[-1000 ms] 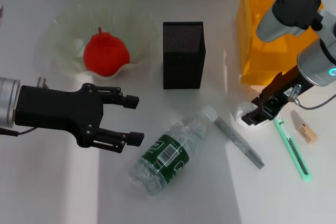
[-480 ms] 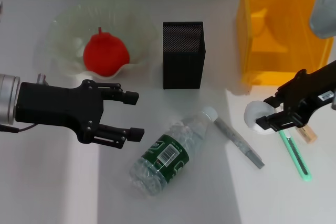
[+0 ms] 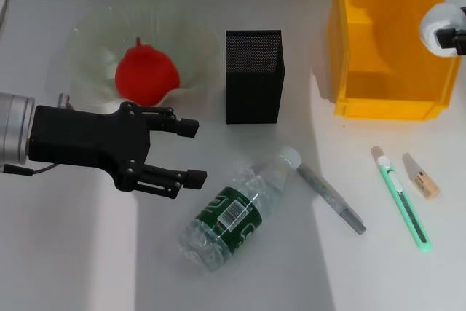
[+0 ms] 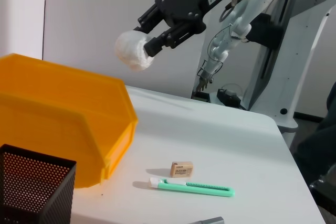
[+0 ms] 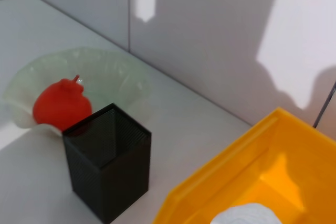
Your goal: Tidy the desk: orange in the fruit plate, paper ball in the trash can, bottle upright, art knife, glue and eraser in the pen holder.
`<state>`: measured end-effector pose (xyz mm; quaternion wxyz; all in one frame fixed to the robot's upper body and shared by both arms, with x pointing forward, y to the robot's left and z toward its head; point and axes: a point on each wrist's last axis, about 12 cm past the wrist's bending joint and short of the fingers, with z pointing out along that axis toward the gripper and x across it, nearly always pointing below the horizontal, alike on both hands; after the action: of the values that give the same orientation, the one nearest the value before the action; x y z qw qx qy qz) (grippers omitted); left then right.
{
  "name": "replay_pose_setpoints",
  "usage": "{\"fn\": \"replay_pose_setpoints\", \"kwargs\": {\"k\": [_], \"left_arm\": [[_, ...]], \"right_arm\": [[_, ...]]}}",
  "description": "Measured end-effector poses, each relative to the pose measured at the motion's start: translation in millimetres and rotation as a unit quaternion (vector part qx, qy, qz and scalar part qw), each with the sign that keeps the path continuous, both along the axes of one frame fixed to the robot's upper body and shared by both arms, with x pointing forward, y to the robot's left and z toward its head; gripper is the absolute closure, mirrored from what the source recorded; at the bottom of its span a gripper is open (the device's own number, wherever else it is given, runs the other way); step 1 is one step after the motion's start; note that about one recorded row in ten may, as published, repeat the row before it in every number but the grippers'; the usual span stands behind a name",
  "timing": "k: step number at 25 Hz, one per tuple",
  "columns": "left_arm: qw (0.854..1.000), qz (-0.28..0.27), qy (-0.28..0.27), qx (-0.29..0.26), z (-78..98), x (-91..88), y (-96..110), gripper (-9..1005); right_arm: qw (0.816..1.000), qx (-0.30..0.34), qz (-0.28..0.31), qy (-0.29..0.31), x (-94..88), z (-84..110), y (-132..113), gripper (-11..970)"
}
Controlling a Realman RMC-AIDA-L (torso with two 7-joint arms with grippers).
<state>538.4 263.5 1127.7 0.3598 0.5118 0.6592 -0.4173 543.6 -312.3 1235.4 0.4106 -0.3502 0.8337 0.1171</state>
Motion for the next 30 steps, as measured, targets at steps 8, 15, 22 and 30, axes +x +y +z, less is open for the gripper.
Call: {"fn": "replay_pose_setpoints", "kwargs": {"k": [8, 15, 22, 30], "left_arm": [[1.000, 0.002, 0.001, 0.000, 0.4, 1.9, -2.6, 167], [1.000, 0.003, 0.001, -0.001, 0.2, 2.7, -4.4, 167], [1.000, 0.004, 0.002, -0.001, -0.5, 2.8, -5.1, 168], [1.000, 0.005, 0.005, -0.002, -0.7, 3.6, -4.7, 168]], "right_arm": [[1.000, 0.023, 0.005, 0.018, 30.5, -26.4, 3.0, 509], [1.000, 0.017, 0.002, 0.019, 42.1, -33.7, 4.0, 512], [1.000, 0.013, 0.003, 0.017, 40.1, -32.2, 1.8, 245], [0.985, 0.143, 0.094, -0.029, -20.4, -12.3, -19.6, 192]]}}
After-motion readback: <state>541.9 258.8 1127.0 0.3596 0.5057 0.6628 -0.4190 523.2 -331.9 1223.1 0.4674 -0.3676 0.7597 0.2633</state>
